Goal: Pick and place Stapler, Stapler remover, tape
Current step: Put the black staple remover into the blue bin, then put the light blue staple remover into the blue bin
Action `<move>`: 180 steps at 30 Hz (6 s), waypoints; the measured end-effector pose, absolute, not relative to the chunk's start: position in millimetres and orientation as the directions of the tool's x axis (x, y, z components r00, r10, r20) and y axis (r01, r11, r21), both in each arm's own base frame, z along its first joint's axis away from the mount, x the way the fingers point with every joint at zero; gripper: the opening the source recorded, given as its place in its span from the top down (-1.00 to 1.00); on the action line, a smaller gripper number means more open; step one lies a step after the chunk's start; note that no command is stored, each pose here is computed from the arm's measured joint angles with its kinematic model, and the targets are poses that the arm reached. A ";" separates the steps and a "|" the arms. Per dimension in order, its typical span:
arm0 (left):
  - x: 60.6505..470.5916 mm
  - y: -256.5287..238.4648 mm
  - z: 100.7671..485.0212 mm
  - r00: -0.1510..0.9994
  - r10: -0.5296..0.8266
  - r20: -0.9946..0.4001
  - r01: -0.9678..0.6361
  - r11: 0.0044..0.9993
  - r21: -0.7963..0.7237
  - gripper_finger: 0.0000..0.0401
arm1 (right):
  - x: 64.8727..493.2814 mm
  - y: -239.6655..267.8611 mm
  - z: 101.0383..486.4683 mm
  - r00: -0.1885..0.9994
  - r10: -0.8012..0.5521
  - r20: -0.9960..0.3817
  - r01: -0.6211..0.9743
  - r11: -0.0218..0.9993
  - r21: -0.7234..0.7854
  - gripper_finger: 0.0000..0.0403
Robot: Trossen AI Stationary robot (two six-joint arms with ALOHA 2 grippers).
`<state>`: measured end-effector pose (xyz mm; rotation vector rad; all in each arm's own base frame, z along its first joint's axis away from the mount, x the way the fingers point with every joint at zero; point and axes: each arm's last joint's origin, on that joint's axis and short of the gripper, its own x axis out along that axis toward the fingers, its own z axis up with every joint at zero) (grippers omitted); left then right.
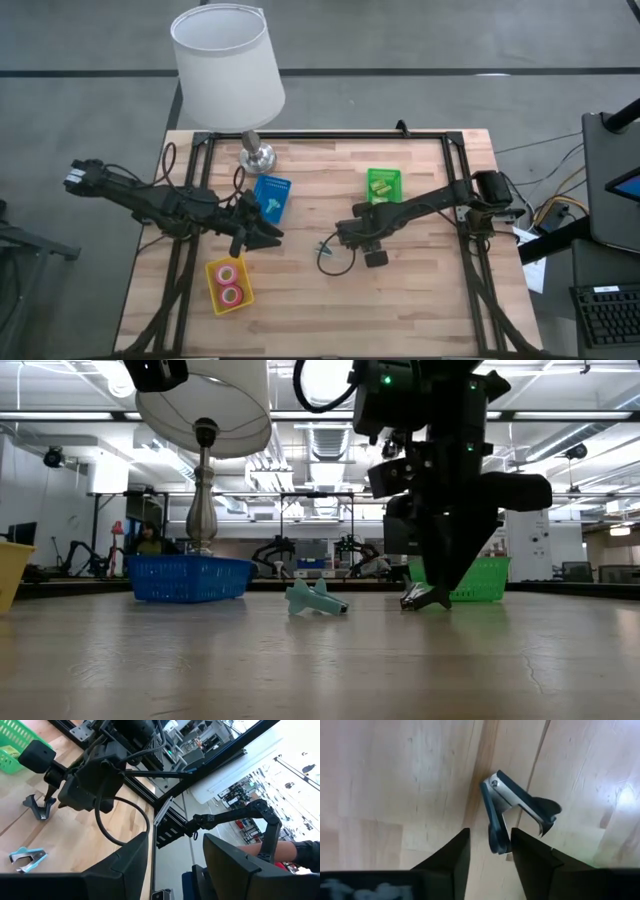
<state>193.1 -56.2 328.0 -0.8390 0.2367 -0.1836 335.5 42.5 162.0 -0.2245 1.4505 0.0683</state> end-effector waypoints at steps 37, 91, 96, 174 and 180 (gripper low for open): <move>193.1 -56.1 327.3 0.957 -0.253 -0.141 0.146 0.841 -0.520 0.04 | 395.7 63.6 343.8 0.546 0.457 -0.702 -0.187 0.883 0.430 0.96; 212.5 -71.6 357.9 0.939 -0.322 0.123 0.344 0.888 -0.304 0.74 | 406.8 56.3 416.2 0.736 0.545 -0.401 -0.292 0.791 0.538 0.96; 211.9 -71.2 358.1 0.939 -0.320 0.122 0.343 0.871 -0.352 0.76 | 407.0 55.9 416.2 0.741 0.538 -0.402 -0.270 0.787 0.555 0.94; 229.9 51.7 179.4 0.323 0.528 -0.786 -0.867 0.499 -0.021 0.60 | 403.0 43.6 411.4 0.837 0.162 -0.523 0.047 0.931 0.362 -0.01; 230.6 52.5 182.0 0.328 0.531 -0.781 -0.865 0.501 -0.023 0.39 | 403.0 43.6 411.4 0.837 0.162 -0.523 0.047 0.931 0.362 -0.01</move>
